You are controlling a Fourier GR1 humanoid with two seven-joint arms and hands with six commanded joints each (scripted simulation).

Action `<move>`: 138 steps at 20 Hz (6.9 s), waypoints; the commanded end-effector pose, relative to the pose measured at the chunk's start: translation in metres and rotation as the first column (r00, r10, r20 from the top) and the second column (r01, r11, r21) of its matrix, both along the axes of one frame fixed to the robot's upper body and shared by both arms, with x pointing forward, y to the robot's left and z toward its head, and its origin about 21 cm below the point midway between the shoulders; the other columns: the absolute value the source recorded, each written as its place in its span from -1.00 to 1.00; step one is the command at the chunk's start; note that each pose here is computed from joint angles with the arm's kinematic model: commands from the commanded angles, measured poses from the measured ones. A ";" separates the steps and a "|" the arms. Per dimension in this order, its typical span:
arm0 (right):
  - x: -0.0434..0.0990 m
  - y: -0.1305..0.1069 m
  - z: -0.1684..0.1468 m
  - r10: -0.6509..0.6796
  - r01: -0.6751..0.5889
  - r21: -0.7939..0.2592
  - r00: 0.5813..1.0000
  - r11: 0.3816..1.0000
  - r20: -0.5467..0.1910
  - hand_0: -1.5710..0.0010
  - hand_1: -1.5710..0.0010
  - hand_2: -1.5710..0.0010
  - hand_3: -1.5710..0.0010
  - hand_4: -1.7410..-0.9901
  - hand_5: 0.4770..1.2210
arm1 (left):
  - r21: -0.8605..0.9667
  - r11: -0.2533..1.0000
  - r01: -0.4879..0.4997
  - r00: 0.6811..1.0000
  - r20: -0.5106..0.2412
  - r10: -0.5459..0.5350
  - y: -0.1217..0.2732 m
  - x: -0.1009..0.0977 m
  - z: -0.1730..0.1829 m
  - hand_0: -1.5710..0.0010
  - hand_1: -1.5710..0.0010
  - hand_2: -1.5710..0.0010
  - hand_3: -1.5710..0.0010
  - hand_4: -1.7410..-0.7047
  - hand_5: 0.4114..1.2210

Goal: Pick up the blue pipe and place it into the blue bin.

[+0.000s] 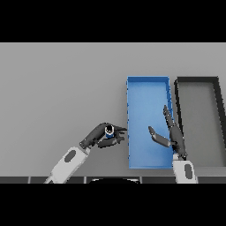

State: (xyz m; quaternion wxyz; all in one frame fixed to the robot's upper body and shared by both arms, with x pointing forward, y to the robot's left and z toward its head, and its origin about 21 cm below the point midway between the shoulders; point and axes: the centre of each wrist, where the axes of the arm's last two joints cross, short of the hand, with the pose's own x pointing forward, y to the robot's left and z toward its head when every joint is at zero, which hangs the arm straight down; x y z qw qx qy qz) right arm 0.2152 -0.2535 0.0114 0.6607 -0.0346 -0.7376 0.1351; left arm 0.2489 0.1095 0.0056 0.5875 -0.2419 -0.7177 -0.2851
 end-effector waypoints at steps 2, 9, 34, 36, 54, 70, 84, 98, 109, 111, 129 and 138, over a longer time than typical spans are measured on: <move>0.001 -0.003 0.000 -0.013 0.013 -0.020 1.000 1.000 0.002 1.00 1.00 1.00 1.00 0.37 -0.59 | -0.027 0.999 0.029 0.999 0.036 -0.028 -0.002 0.003 0.014 -0.95 -0.96 -0.96 -0.83 -0.95 0.97; 0.000 -0.003 -0.005 -0.004 0.005 -0.027 1.000 1.000 0.014 1.00 1.00 1.00 1.00 0.45 -0.57 | 0.008 0.995 0.096 0.994 0.043 -0.096 -0.013 0.005 0.049 -0.99 -0.99 -0.99 -0.84 -0.97 0.99; 0.000 0.022 0.125 0.556 -0.556 -0.036 0.825 0.830 0.099 1.00 1.00 1.00 1.00 0.17 -0.88 | 0.056 0.992 0.113 0.993 0.030 -0.114 -0.014 0.005 0.046 -1.00 -1.00 -1.00 -0.83 -0.98 1.00; 0.005 0.032 0.136 0.602 -0.597 -0.070 0.794 0.799 0.085 1.00 1.00 1.00 1.00 0.19 -0.88 | 0.074 0.992 0.106 0.994 0.030 -0.109 -0.016 0.007 0.043 -1.00 -1.00 -1.00 -0.83 -0.98 1.00; 0.061 0.127 0.162 0.817 -0.806 -0.178 0.576 0.564 -0.017 0.98 0.95 0.91 0.98 0.33 -0.89 | 0.027 0.983 0.181 0.983 -0.005 -0.181 -0.016 0.013 0.047 -1.00 -1.00 -1.00 -0.88 -0.96 1.00; 0.058 0.150 0.156 0.859 -0.846 -0.165 0.511 0.508 0.024 -0.90 -0.91 -0.91 -0.87 -0.28 0.71 | 0.047 0.990 0.135 0.987 0.081 -0.138 -0.012 0.012 0.045 -0.91 -0.85 -0.90 0.33 -0.98 0.99; 0.051 0.146 0.157 0.867 -0.859 -0.122 0.494 0.498 0.064 -1.00 -1.00 -1.00 -0.99 -0.32 0.99 | 0.222 0.960 0.173 0.976 0.090 -0.197 -0.007 0.022 0.049 0.79 0.83 0.83 0.93 0.66 0.06; 0.058 0.148 0.181 0.875 -0.876 0.143 0.475 0.461 0.090 -1.00 -1.00 -1.00 -1.00 -0.34 1.00 | 0.245 0.962 0.116 0.993 -0.011 -0.117 0.005 0.014 0.042 0.99 0.99 0.99 1.00 0.68 -0.68; 0.087 0.134 0.296 0.795 -0.839 0.096 0.540 0.536 0.275 -1.00 -1.00 -1.00 -1.00 -0.35 1.00 | 0.248 0.960 0.132 0.991 -0.024 -0.130 0.005 0.011 0.040 1.00 1.00 1.00 1.00 0.69 -0.82; 0.100 0.124 0.308 0.727 -0.781 0.116 0.616 0.613 0.304 -1.00 -1.00 -1.00 -1.00 -0.35 1.00 | 0.252 0.960 0.125 0.992 -0.014 -0.125 0.009 0.011 0.042 1.00 1.00 1.00 1.00 0.70 -0.82; 0.147 -0.019 0.152 0.114 -0.043 0.227 0.943 0.973 -0.311 -1.00 -1.00 -1.00 -1.00 -0.36 1.00 | 0.284 0.954 0.093 0.995 -0.001 -0.096 0.017 0.007 0.043 1.00 1.00 1.00 1.00 0.76 -0.86; 0.122 -0.018 0.082 -0.011 0.056 0.056 0.796 0.997 -0.606 -1.00 -1.00 -1.00 -0.29 -0.58 0.94 | 0.289 0.952 0.099 0.995 -0.012 -0.100 0.014 0.003 0.044 1.00 1.00 1.00 1.00 0.76 -0.85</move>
